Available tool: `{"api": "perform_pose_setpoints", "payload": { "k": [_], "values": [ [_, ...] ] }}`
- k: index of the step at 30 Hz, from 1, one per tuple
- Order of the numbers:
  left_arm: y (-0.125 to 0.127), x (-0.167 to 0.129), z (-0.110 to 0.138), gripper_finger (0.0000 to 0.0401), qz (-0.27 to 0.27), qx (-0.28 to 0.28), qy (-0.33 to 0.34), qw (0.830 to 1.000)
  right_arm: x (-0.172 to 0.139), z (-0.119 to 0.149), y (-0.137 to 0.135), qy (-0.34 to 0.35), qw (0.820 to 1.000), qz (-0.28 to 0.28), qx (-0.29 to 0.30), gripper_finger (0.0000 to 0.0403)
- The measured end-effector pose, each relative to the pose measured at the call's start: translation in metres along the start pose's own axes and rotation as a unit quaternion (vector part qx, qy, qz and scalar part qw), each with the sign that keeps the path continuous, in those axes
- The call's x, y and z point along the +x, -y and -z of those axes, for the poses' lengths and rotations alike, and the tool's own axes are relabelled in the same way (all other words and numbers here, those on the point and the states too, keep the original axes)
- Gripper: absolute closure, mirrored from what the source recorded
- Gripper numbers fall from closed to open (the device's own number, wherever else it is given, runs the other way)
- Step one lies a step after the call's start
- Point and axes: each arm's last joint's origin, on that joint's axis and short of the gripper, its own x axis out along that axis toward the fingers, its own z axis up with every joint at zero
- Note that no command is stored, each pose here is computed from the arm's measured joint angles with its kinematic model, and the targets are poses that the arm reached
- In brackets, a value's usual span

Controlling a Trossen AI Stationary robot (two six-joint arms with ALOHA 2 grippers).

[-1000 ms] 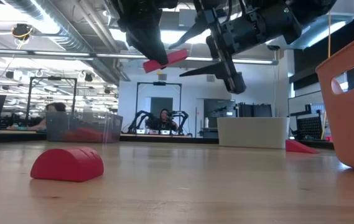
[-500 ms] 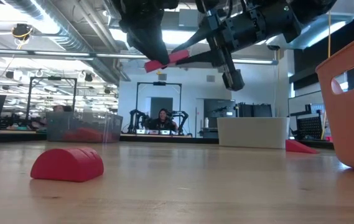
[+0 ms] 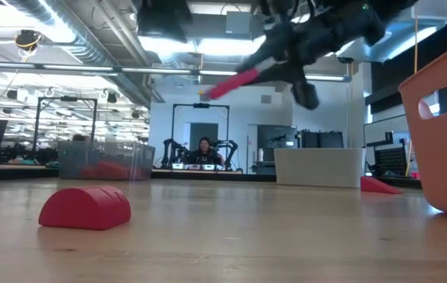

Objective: Sort & place blocks by color
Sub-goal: Put the top left red block into the orange bin

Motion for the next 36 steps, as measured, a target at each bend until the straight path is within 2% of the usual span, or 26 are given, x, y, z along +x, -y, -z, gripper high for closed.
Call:
{"api": "perform_pose_setpoints", "payload": {
  "k": [2,5,9,11,14,17,18,21,24,27,30,33,36],
  "values": [
    [0.004,-0.019,0.001,0.0165,-0.009,-0.002,0.066,0.998,-0.016,-0.006,0.0,0.0,0.999,0.016,-0.037,0.0343],
    [0.008,-0.042,0.011,0.0165,-0.004,-0.016,0.162,0.987,-0.043,-0.013,-0.01,0.005,0.996,0.009,-0.088,0.0343],
    [0.006,-0.059,0.029,0.0165,0.072,-0.045,0.264,0.961,-0.079,-0.012,-0.027,0.011,0.985,-0.035,-0.169,0.0343],
    [0.004,-0.067,0.036,0.0165,0.121,-0.06,0.318,0.938,-0.096,-0.008,-0.04,0.022,0.975,-0.077,-0.205,0.0343],
    [-0.002,-0.076,0.047,0.0165,0.18,-0.081,0.393,0.898,-0.118,-0.004,-0.051,0.046,0.963,-0.108,-0.242,0.0343],
    [-0.009,-0.083,0.054,0.0165,0.204,-0.108,0.459,0.858,-0.131,-0.004,-0.055,0.077,0.958,-0.112,-0.252,0.0343],
    [-0.011,-0.084,0.055,0.0165,0.206,-0.113,0.473,0.849,-0.134,-0.005,-0.055,0.082,0.958,-0.112,-0.253,0.0343],
    [-0.012,-0.084,0.058,0.0165,0.202,-0.113,0.486,0.843,-0.137,-0.005,-0.055,0.087,0.956,-0.112,-0.258,0.0343],
    [-0.012,-0.084,0.058,0.0164,0.202,-0.113,0.488,0.842,-0.14,-0.005,-0.059,0.052,0.956,-0.134,-0.255,0.0343],
    [-0.013,-0.084,0.058,0.0164,0.2,-0.114,0.487,0.842,-0.152,-0.002,-0.072,-0.033,0.959,-0.131,-0.251,0.0343],
    [-0.013,-0.084,0.058,0.0164,0.191,-0.118,0.488,0.844,-0.168,0.01,-0.082,-0.141,0.952,-0.079,-0.261,0.0343],
    [-0.014,-0.084,0.058,0.0164,0.183,-0.123,0.489,0.844,-0.184,0.022,-0.095,-0.242,0.938,-0.047,-0.246,0.0343],
    [-0.014,-0.084,0.058,0.0164,0.183,-0.122,0.489,0.844,-0.189,0.045,-0.101,-0.339,0.916,-0.006,-0.213,0.0343]
  ]
}}
